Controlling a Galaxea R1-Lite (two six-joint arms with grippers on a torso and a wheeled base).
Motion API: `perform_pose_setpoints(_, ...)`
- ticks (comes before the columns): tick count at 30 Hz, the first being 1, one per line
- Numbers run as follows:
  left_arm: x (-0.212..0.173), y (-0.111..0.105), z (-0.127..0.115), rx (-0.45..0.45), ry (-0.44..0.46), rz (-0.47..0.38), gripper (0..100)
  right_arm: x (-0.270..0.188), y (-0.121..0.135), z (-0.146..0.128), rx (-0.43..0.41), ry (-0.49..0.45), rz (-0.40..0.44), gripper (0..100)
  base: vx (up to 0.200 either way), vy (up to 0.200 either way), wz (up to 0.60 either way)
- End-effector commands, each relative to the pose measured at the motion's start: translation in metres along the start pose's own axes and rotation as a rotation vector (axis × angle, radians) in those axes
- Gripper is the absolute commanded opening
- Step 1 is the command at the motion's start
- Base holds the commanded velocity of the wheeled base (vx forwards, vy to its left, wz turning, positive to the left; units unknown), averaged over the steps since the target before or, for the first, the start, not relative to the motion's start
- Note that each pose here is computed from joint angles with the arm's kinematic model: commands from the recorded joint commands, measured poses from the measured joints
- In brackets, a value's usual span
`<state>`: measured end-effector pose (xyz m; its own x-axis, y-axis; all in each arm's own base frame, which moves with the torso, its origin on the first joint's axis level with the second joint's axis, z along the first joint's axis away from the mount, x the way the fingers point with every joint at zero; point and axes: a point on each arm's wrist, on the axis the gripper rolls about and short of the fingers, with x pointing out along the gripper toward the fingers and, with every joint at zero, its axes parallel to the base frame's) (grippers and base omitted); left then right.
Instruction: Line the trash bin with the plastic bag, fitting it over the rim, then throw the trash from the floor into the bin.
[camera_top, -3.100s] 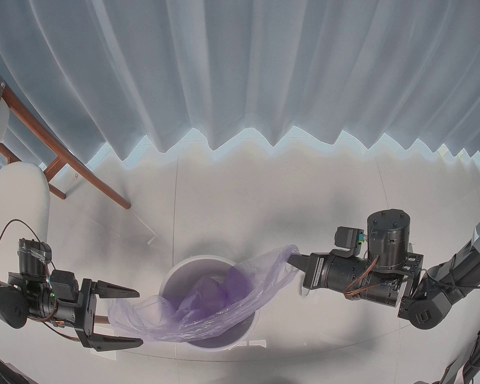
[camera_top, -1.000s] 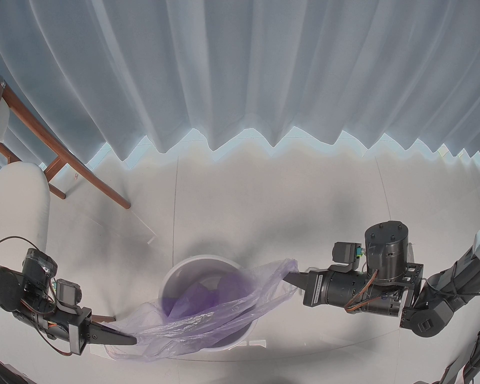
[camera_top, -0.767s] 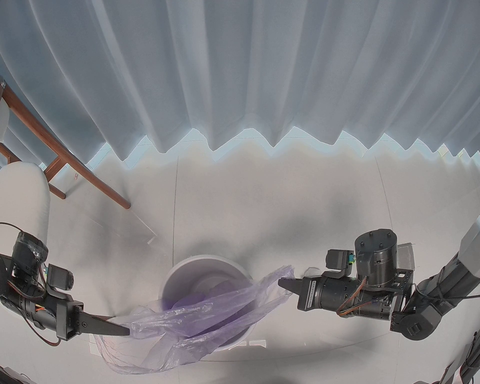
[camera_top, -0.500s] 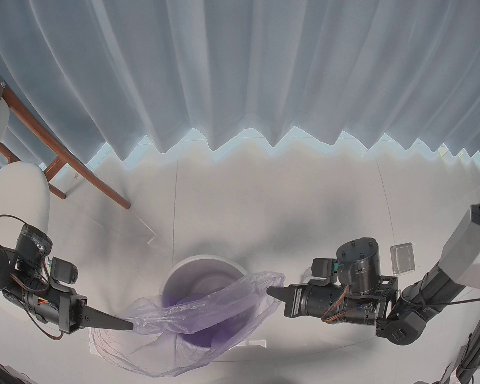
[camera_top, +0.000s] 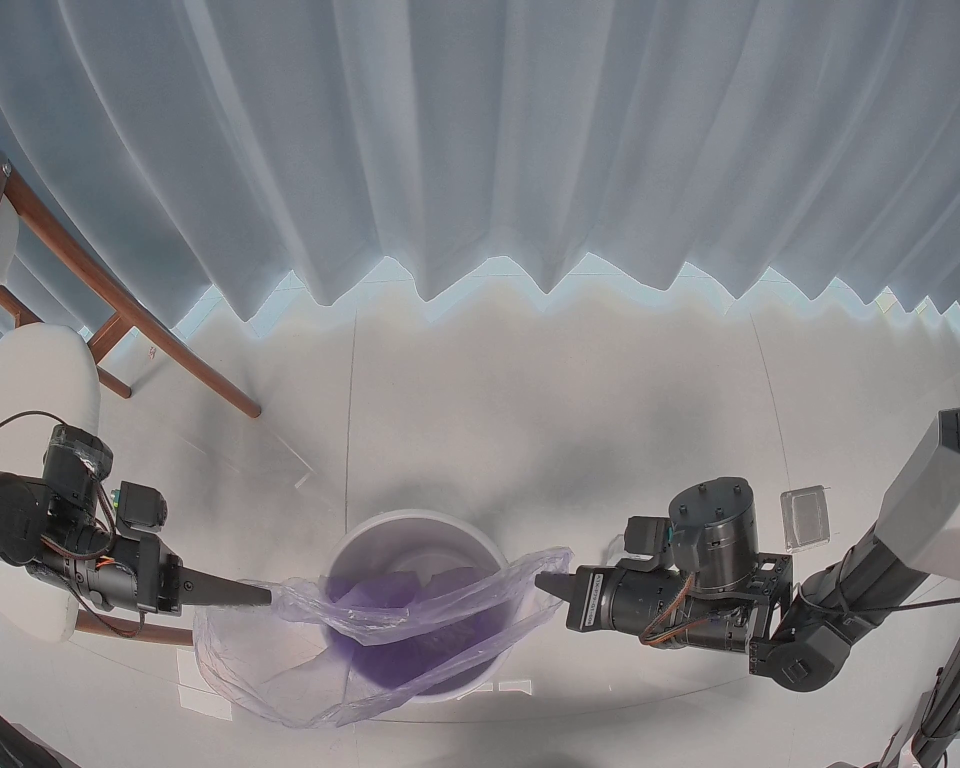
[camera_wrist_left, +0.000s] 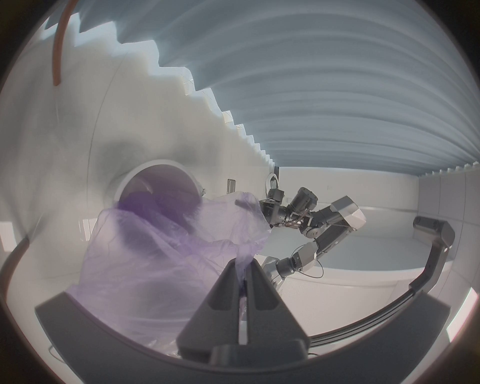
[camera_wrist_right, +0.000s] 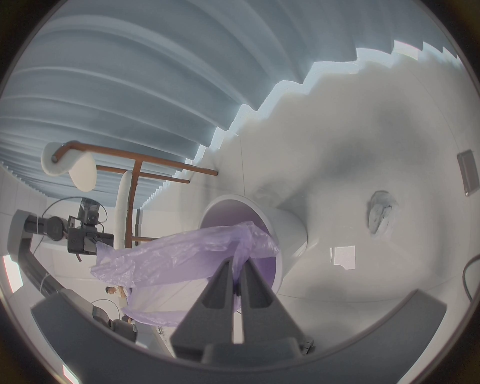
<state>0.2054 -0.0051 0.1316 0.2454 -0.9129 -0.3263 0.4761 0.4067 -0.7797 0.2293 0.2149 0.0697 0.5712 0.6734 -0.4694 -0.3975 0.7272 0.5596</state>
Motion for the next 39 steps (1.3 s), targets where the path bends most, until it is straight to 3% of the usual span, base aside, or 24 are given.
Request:
perform_pose_setpoints(1,-0.003,0.003,-0.002,-0.051,-0.015,0.009,0,-0.001,0.003,-0.002,0.027,-0.004,0.003,0,0.000,0.000,0.00)
perform_pose_setpoints(5,-0.005,-0.011,-0.003,-0.101,-0.025,0.002,0,0.000,0.003,-0.002,0.030,-0.004,0.003,0,0.000,0.000,0.00)
perform_pose_setpoints(6,-0.006,-0.020,-0.002,-0.180,-0.031,-0.004,0,0.001,0.003,-0.001,0.028,-0.004,0.003,0,0.000,0.000,0.00)
perform_pose_setpoints(7,-0.007,-0.024,-0.004,-0.198,-0.037,0.000,0,0.001,0.002,-0.002,0.028,-0.001,0.001,0,0.000,0.000,0.00)
perform_pose_setpoints(20,0.005,-0.037,-0.013,-0.011,-0.042,-0.044,0,0.001,0.008,-0.004,0.058,-0.019,0.034,0,0.000,0.000,0.00)
perform_pose_setpoints(26,0.009,-0.024,-0.007,-0.032,-0.053,-0.013,0,-0.003,0.011,-0.002,0.057,-0.032,0.048,0,0.000,0.000,0.00)
perform_pose_setpoints(30,0.000,-0.010,-0.007,-0.043,-0.116,0.024,0,-0.009,0.011,-0.005,0.052,-0.025,0.046,0,0.000,0.000,0.00)
perform_pose_setpoints(34,-0.006,-0.009,-0.013,0.024,-0.170,0.037,0,-0.008,0.011,-0.007,0.048,-0.019,0.044,0,0.000,0.000,0.00)
perform_pose_setpoints(37,-0.007,-0.015,-0.029,0.187,-0.236,0.048,0,-0.006,0.015,-0.007,0.043,-0.019,0.057,0,0.000,0.000,0.00)
perform_pose_setpoints(39,0.000,-0.015,-0.026,0.265,-0.273,0.094,0,-0.006,0.016,-0.008,0.042,-0.015,0.059,0,0.000,0.000,0.00)
